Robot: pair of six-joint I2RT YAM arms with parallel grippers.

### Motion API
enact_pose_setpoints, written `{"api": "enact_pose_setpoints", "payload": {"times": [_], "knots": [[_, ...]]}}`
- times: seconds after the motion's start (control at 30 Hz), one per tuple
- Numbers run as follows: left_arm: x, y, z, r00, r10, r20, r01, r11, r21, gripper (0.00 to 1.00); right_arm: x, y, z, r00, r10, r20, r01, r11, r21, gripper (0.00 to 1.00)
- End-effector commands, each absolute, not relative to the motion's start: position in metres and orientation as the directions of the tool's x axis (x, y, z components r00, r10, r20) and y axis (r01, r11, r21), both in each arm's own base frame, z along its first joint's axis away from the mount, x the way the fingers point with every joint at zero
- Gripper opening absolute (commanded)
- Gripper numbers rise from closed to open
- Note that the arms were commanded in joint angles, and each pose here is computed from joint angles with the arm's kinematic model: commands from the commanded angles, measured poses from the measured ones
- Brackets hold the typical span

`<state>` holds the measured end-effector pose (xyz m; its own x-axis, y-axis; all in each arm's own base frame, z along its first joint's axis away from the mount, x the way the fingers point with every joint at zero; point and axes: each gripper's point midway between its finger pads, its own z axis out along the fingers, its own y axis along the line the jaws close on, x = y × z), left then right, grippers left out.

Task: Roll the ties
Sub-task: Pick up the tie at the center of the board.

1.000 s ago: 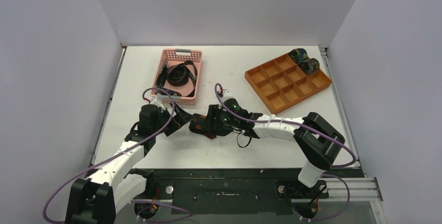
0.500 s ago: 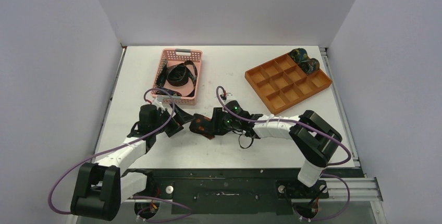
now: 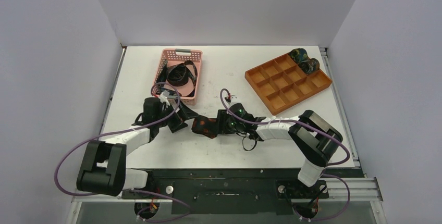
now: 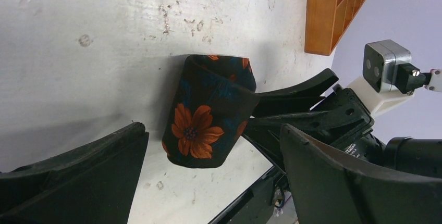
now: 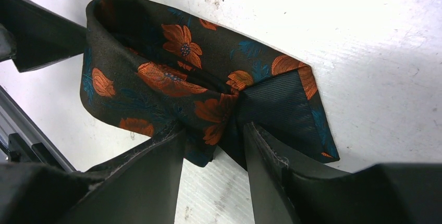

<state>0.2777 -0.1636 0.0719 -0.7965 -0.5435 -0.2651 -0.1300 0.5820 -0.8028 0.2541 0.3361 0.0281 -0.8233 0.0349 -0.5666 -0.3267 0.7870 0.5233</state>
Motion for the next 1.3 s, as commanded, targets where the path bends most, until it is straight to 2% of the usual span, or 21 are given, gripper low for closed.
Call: {"api": "enact_pose_setpoints", "payload": {"times": [0.0,0.17,0.3,0.67,0.77,0.83,1.0,1.2,1.27], "knots": [[0.294,-0.176,0.088,-0.830,-0.464,-0.308,-0.014,0.571,-0.821,0.97,0.258,0.320,0.011,-0.824,0.034,-0.566,-0.304,0.816,0.492,0.45],[0.294,-0.186,0.078,-0.852,-0.438,-0.288,-0.005,0.556,-0.831,0.96,0.256,0.311,0.003,-0.835,0.040,-0.549,-0.288,0.818,0.498,0.45],[0.296,-0.194,0.069,-0.854,-0.411,-0.319,0.008,0.603,-0.798,0.96,0.254,0.307,-0.004,-0.845,0.051,-0.533,-0.273,0.815,0.512,0.45],[0.304,-0.213,0.046,-0.877,-0.385,-0.289,-0.023,0.632,-0.774,0.96,0.249,0.296,-0.014,-0.851,0.043,-0.524,-0.269,0.821,0.504,0.44],[0.300,-0.218,0.048,-0.889,-0.356,-0.286,0.005,0.619,-0.785,1.00,0.247,0.294,-0.017,-0.855,0.044,-0.517,-0.265,0.820,0.507,0.44],[0.294,-0.222,0.048,-0.901,-0.331,-0.279,0.023,0.607,-0.795,0.92,0.248,0.294,-0.017,-0.855,0.048,-0.516,-0.263,0.818,0.512,0.44],[0.280,-0.232,0.048,-0.918,-0.283,-0.279,0.064,0.588,-0.806,0.86,0.248,0.294,-0.016,-0.856,0.051,-0.514,-0.263,0.813,0.520,0.43],[0.279,-0.242,0.048,-0.928,-0.275,-0.253,0.066,0.547,-0.835,0.62,0.248,0.295,-0.015,-0.856,0.053,-0.514,-0.264,0.810,0.523,0.44],[0.280,-0.243,0.049,-0.926,-0.278,-0.254,0.068,0.539,-0.839,0.60,0.248,0.294,-0.015,-0.856,0.053,-0.514,-0.264,0.811,0.522,0.43]]}}
